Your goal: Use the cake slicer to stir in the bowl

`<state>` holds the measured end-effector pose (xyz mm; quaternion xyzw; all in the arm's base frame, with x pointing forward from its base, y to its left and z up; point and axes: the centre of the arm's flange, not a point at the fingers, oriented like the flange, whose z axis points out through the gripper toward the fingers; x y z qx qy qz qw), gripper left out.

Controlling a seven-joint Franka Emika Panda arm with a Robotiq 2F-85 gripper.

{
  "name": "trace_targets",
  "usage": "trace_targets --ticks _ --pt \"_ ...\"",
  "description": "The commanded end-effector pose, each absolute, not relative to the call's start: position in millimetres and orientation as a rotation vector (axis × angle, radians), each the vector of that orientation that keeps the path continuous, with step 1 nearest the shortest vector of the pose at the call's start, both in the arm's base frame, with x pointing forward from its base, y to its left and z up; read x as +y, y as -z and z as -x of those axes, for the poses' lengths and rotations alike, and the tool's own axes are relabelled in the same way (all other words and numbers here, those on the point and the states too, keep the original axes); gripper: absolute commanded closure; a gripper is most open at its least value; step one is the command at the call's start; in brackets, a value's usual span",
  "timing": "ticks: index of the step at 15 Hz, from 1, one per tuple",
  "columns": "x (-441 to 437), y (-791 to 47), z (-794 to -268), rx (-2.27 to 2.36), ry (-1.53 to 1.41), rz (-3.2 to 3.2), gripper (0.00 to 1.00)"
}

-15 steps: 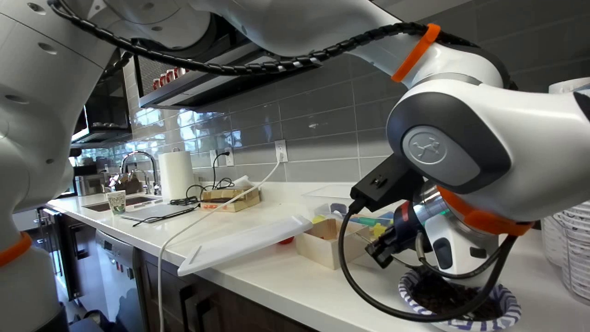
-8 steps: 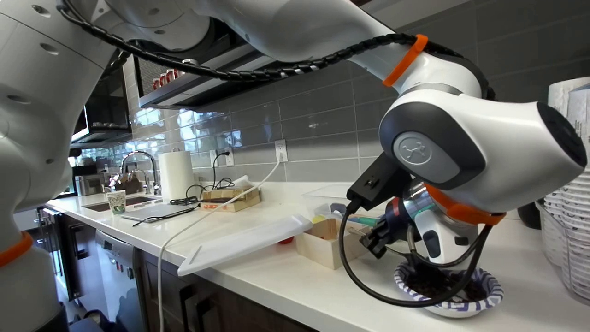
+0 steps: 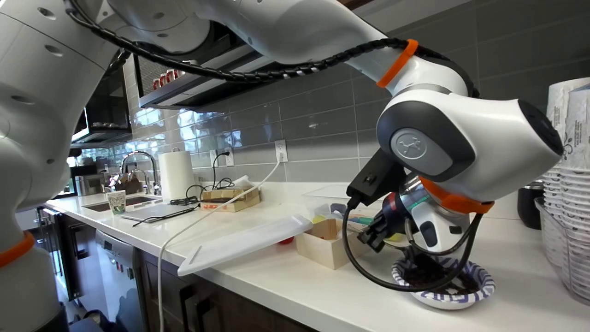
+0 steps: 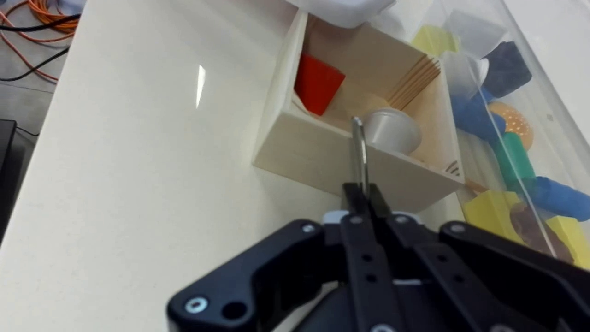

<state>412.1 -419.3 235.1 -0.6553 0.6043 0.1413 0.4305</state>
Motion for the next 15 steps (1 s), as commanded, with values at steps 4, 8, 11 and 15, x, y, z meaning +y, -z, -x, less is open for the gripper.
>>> trace_targets --ticks 4,8,11,15 --pt "-415.7 -239.4 -418.1 1.542 -0.366 1.676 0.43" --pt "-415.8 -241.1 -419.2 1.547 -0.364 1.683 0.41" --pt "-417.0 -241.2 -417.4 1.567 -0.364 1.688 0.36" --pt "-421.1 -243.6 -412.3 1.57 -0.353 1.7 0.0"
